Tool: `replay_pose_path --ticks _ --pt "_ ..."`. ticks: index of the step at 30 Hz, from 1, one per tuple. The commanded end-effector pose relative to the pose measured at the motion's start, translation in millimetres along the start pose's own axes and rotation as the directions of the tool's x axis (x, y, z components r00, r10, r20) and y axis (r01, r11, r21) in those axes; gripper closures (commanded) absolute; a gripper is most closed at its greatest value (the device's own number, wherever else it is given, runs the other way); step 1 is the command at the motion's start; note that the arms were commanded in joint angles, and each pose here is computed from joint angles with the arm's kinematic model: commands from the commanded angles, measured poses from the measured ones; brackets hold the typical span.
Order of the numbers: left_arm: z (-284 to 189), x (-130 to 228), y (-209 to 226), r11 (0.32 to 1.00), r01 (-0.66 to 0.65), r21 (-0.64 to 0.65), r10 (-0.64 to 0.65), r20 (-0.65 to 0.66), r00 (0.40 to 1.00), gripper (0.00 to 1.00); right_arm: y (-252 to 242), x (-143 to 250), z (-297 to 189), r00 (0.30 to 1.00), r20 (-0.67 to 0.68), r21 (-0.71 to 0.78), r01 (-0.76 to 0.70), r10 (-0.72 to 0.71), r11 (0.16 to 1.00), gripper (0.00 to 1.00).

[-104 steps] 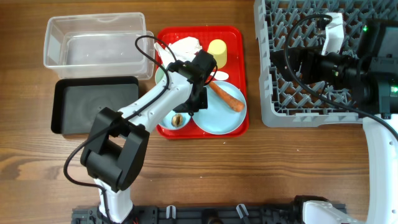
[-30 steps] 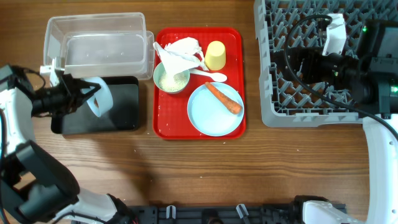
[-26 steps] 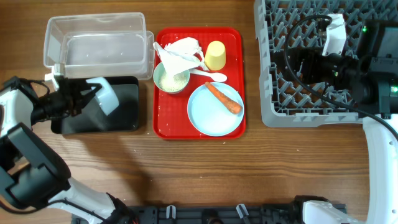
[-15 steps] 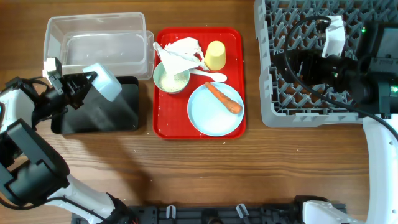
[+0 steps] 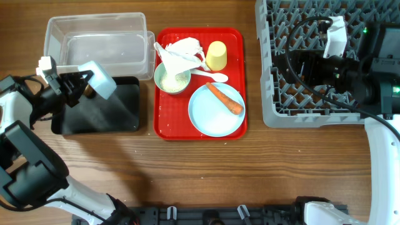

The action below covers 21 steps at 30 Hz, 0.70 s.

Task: Sort waste into correct bins and load items into the dishwasher rack
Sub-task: 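Carry the bowl over the black tray and tip the mushroom out, then return the light-blue bowl to the red tray with left gripper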

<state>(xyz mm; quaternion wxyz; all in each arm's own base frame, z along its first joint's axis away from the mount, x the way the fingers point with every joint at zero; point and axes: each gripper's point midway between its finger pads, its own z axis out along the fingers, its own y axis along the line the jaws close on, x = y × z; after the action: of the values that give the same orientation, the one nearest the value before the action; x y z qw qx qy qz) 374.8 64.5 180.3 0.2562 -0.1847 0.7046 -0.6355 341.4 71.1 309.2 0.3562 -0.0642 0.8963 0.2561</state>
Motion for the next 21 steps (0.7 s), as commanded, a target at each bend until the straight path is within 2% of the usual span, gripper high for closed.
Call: replay_pose_path --ticks 1,3,6,7,8,10,11,13,17,21 --pt "11.6 7.4 -3.9 0.999 -0.035 -0.016 0.034 -0.037 0.999 0.96 0.4 -5.4 -0.8 1.000 0.009 0.007 0.005 -0.006 1.000 0.00" --pt "23.4 16.0 -15.9 0.991 -0.110 -0.070 0.104 -0.083 0.991 0.96 0.3 -5.3 -0.7 1.000 0.009 0.008 0.005 -0.005 1.000 0.00" --pt "53.8 40.2 -55.6 0.912 -0.315 -0.264 0.268 -0.200 0.942 0.96 0.4 -5.6 -0.7 1.000 0.010 0.007 0.005 -0.005 1.000 0.00" --pt "66.0 54.3 -69.7 0.871 -0.385 -0.305 0.320 -0.243 0.916 0.96 0.4 -5.6 -0.7 1.000 0.010 0.007 0.004 -0.004 1.000 0.00" --pt "80.2 76.3 -79.4 0.797 -0.468 -0.381 0.371 -0.303 0.878 0.96 0.5 -5.7 -0.8 1.000 0.010 0.007 0.004 -0.004 1.000 0.00" --pt "92.3 103.8 -72.3 0.635 -0.547 -0.546 0.389 -0.386 0.837 0.96 0.4 -5.7 -0.7 1.000 0.010 0.007 0.003 -0.003 1.000 0.00" --pt "96.7 116.6 -59.8 0.534 -0.566 -0.628 0.368 -0.430 0.825 0.96 0.5 -5.7 -0.8 1.000 0.010 0.007 0.004 -0.004 1.000 0.00" --pt "108.8 138.7 -39.8 0.426 -0.598 -0.679 0.321 -0.504 0.802 0.96 0.3 -6.2 -0.7 1.000 0.012 0.007 0.006 -0.006 1.000 0.00" --pt "150.1 191.1 16.1 0.319 -0.697 -0.643 0.187 -0.678 0.711 0.96 0.4 -5.8 -0.7 1.000 0.011 0.007 0.005 -0.005 1.000 0.00" --pt "166.4 233.7 77.7 0.272 -0.756 -0.595 0.017 -0.783 0.622 0.96 0.4 -5.5 -0.7 1.000 0.009 0.007 0.005 -0.005 1.000 0.00"
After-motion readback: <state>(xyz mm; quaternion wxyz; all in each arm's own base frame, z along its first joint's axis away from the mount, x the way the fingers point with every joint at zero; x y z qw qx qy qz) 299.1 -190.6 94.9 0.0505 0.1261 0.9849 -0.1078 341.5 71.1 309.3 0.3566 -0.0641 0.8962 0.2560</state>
